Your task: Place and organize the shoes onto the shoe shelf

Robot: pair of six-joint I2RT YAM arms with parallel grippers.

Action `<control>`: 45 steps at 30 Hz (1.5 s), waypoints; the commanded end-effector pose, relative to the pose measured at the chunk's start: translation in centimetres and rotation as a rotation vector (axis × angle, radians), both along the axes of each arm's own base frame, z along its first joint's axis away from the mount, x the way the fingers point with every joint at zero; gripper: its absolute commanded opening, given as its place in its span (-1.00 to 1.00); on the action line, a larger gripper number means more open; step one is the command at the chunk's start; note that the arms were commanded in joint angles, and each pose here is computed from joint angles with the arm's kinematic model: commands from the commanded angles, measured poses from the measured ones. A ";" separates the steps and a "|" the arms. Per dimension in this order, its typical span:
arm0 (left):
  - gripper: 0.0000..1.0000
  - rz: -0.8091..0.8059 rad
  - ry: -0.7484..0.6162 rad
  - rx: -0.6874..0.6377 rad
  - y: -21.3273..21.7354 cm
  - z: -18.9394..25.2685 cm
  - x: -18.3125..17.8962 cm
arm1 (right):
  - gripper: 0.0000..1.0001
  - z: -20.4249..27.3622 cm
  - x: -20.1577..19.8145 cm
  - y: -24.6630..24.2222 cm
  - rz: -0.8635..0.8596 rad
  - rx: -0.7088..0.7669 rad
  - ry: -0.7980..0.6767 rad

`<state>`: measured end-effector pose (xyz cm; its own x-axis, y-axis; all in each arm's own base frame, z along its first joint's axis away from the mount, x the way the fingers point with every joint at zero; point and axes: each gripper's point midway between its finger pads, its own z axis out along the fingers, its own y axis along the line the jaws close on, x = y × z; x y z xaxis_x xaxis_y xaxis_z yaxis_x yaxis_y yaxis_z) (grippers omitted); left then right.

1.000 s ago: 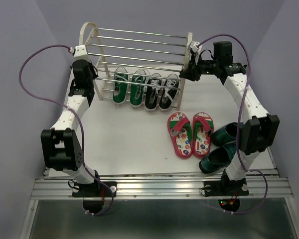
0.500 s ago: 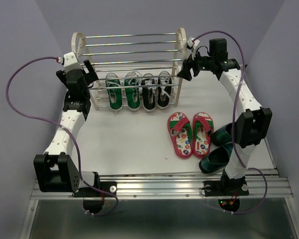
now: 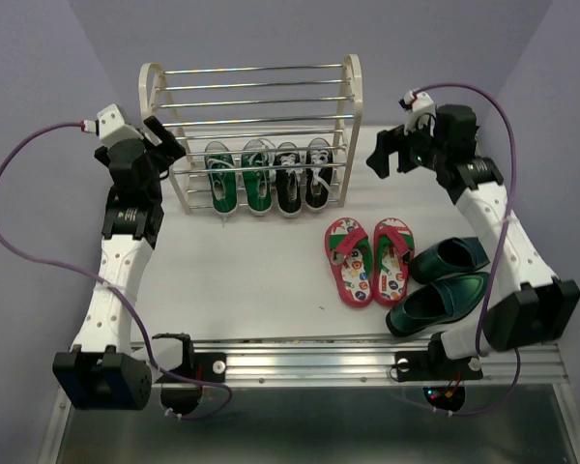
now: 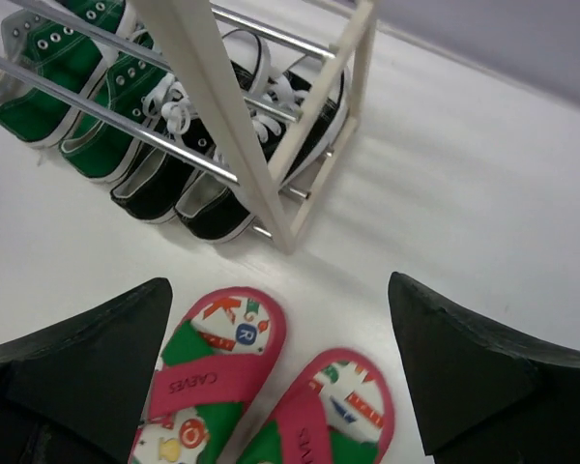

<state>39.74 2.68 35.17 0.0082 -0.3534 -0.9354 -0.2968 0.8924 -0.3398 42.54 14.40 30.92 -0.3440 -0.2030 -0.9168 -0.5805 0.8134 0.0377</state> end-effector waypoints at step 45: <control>0.98 -0.487 0.311 -0.244 -15.5 -11.7 -16.0 | -0.99 -17.6 -17.9 15.7 -0.374 0.167 0.310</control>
<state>24.34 -14.31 19.82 -0.5340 -0.4615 -0.7084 -0.0186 0.8441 -0.5359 23.93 24.47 7.64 -0.7141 -0.0681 -0.6967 -0.2365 0.9602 0.1486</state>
